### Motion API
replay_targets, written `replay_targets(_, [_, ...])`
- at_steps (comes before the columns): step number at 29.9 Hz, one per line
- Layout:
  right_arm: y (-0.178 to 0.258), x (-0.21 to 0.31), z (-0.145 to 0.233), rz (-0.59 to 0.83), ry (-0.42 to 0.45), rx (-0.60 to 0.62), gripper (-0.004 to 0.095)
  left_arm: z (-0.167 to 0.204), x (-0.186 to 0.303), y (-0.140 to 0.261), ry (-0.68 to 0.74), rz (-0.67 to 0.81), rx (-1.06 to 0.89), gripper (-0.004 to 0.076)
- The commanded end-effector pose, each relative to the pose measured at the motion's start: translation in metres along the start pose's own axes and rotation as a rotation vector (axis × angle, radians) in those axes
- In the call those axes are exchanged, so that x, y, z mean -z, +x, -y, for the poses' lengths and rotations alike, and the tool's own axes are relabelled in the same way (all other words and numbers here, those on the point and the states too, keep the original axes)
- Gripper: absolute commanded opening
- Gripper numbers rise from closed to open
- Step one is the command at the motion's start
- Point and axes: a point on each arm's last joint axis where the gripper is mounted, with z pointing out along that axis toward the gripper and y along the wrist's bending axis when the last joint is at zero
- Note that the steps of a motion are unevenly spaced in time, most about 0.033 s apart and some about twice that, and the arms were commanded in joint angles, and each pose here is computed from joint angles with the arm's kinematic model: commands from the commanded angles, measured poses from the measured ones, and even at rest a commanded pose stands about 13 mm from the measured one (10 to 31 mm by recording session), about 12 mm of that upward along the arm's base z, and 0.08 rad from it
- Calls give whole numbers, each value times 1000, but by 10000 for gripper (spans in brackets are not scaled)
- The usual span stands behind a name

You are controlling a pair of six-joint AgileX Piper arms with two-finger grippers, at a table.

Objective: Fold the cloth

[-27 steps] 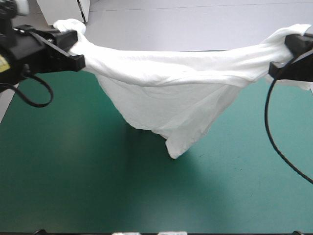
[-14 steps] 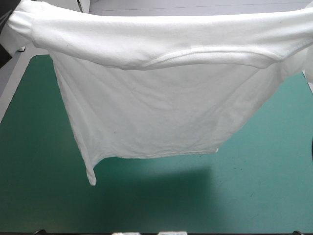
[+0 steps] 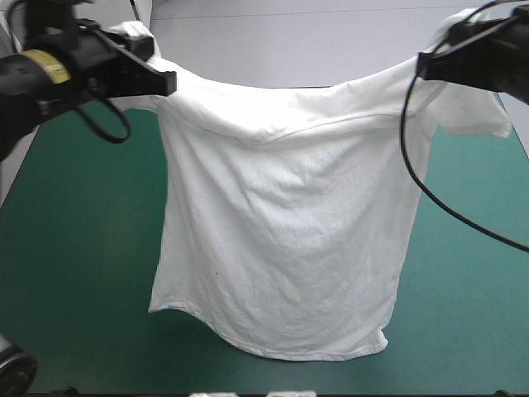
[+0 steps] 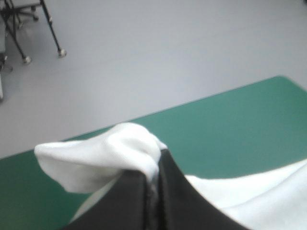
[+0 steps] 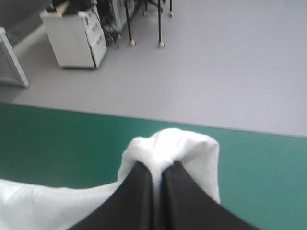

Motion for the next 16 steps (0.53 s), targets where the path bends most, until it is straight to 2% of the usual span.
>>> replay_targets(1, [13,-45,-3,-72,31,13,-17,-1,-40,10,-61,-72,-5,-10])
replay_targets(5, [52,-111,-9,-234,41,33,-17,-14,-104,37,-70,-215,38,-10])
replay_targets(9, [87,-163,-5,-287,49,23,-18,-35,-162,66,-59,-332,94,-10])
replay_targets(16, [133,-247,23,-330,105,-42,-18,-57,-249,106,-57,-338,139,-10])
